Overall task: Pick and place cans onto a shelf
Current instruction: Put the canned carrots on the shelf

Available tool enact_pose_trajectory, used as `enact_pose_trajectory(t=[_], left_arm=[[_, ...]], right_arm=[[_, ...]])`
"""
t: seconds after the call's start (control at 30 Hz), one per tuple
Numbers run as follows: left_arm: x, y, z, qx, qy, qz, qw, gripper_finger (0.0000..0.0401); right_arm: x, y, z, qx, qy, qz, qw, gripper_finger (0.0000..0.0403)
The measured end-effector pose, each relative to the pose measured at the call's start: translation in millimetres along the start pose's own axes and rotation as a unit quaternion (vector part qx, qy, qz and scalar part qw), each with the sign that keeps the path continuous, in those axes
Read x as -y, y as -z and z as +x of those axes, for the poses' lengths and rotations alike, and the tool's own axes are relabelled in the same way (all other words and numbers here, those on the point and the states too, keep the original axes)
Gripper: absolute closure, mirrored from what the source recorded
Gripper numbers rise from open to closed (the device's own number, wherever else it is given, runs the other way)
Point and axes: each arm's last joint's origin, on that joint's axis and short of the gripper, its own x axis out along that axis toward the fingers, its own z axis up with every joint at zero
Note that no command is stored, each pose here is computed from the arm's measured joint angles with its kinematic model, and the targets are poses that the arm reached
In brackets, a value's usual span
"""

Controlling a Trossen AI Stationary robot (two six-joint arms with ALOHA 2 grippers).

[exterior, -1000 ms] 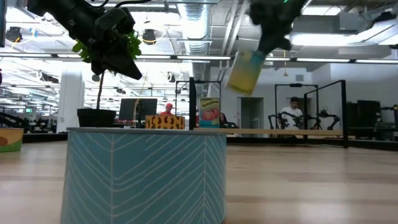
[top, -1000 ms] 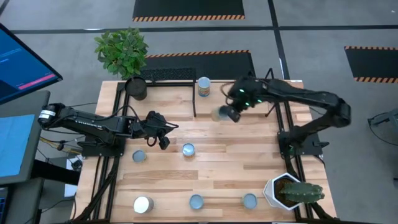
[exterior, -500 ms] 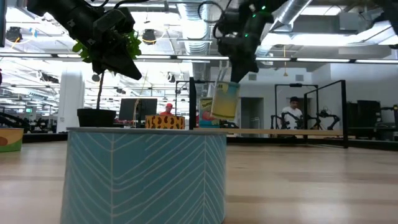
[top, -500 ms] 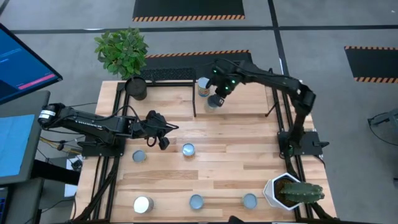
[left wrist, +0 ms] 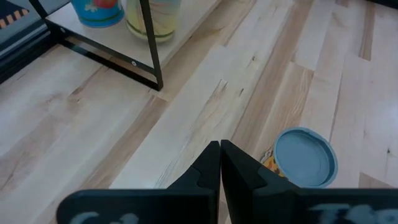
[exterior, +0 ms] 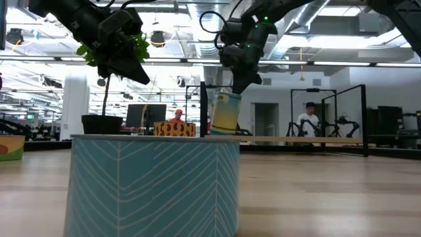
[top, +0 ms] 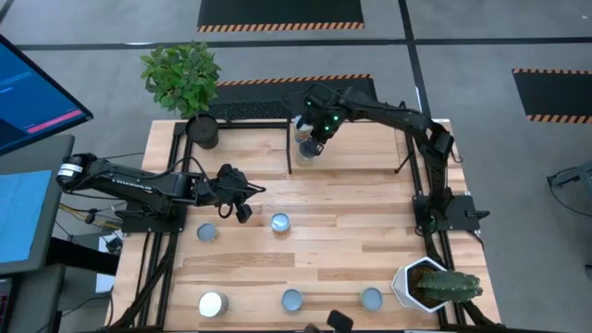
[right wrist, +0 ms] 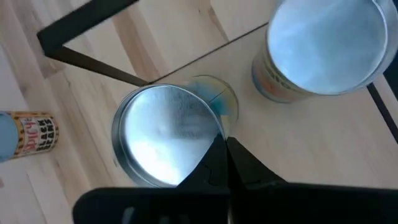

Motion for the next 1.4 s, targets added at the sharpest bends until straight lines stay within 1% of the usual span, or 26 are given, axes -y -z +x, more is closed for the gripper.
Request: enact_pose_trajectory(t=[0.13,0.4,0.6,0.87,1.0,1.07,1.17,1.27,1.4], left_arm=[[0.0,0.0,0.0,0.000,0.000,0.000,1.000,0.0401],[0.0,0.0,0.0,0.000,0.000,0.000,1.000,0.0401],[0.0,0.0,0.0,0.000,0.000,0.000,1.000,0.0401],[0.1,0.0,0.0,-0.001,0.001,-0.001,1.000,0.0401],[0.1,0.0,0.0,-0.001,0.001,0.000,1.000,0.0401],[0.1,0.0,0.0,-0.001,0.001,0.000,1.000,0.0401],[0.1,0.0,0.0,0.000,0.001,0.000,1.000,0.0401],[0.1,0.0,0.0,0.000,0.001,0.000,1.000,0.0401],[0.0,0.0,0.0,0.000,0.001,0.000,1.000,0.0401]], right_arm=[[4.2,0.7,-0.6,-0.003,0.002,0.005,1.000,0.0396],[4.0,0.4,-0.6,-0.001,0.002,0.004,1.000,0.0367],[4.3,0.2,-0.5,0.000,0.005,0.004,1.000,0.0357],[4.4,-2.2,-0.6,0.013,0.005,-0.011,1.000,0.0336],[6.3,-7.3,-0.9,0.038,0.038,-0.010,0.998,0.0320],[7.8,-8.0,-4.2,0.038,0.043,-0.007,0.998,0.0316],[9.0,-7.6,-17.5,0.035,0.044,-0.003,0.998,0.0316],[7.6,1.2,-26.1,-0.003,0.044,0.002,0.999,0.0317],[0.1,14.6,-20.3,-0.067,0.038,-0.002,0.997,0.0321]])
